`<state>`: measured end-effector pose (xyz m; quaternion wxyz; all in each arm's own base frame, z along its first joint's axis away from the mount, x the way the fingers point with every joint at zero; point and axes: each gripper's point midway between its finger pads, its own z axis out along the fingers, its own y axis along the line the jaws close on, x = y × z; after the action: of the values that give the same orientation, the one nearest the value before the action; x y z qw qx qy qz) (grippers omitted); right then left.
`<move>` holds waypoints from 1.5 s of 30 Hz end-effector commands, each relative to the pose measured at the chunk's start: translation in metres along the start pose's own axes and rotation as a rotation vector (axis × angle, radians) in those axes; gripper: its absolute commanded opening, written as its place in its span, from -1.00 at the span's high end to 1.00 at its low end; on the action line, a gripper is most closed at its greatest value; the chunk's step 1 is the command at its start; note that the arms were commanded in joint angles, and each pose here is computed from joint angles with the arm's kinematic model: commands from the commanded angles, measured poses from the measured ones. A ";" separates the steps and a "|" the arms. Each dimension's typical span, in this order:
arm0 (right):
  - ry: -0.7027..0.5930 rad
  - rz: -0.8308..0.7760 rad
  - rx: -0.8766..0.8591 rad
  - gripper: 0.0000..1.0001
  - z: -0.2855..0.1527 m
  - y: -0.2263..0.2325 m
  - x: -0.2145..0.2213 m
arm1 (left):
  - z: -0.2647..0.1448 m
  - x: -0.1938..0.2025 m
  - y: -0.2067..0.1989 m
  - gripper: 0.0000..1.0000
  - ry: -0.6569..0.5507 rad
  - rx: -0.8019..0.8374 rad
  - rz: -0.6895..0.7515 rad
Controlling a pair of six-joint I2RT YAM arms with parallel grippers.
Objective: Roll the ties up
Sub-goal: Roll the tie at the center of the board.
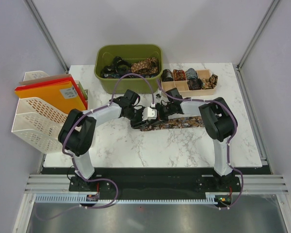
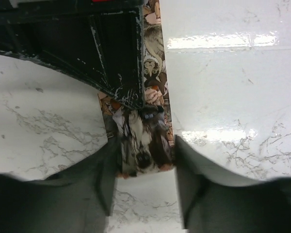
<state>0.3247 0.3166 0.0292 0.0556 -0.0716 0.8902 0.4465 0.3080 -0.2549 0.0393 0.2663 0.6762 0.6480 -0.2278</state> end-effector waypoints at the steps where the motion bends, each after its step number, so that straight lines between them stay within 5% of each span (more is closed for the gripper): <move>1: -0.009 0.033 0.189 1.00 -0.003 -0.059 0.007 | -0.023 -0.024 0.006 -0.34 -0.065 -0.026 0.025; 7: -0.009 0.037 0.214 1.00 -0.006 -0.069 0.007 | -0.026 -0.021 0.009 -0.78 -0.066 -0.035 0.022; 14: 0.003 0.043 0.215 1.00 -0.005 -0.072 0.012 | -0.012 -0.020 0.018 -0.86 -0.060 -0.038 0.013; 23: -0.005 0.075 0.180 1.00 0.001 -0.070 0.014 | -0.001 -0.018 0.012 -0.44 -0.041 -0.018 0.017; 27: 0.002 0.083 0.161 1.00 0.009 -0.061 0.019 | -0.006 -0.024 0.011 -0.01 -0.045 -0.025 0.014; 33: -0.017 0.093 0.099 1.00 0.024 -0.040 0.014 | -0.002 -0.040 0.006 0.25 -0.053 -0.011 0.009; 38: -0.018 0.112 0.058 0.99 0.023 -0.028 0.011 | 0.017 -0.033 0.001 0.33 0.013 0.021 -0.005; 45: -0.022 0.074 0.021 0.71 0.004 -0.010 0.000 | 0.033 -0.015 -0.007 0.29 0.116 0.068 -0.066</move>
<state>0.3279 0.3137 0.0176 0.0453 -0.0196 0.8922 0.4489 0.3113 -0.2768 0.0440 0.2326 0.6795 0.6641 -0.2078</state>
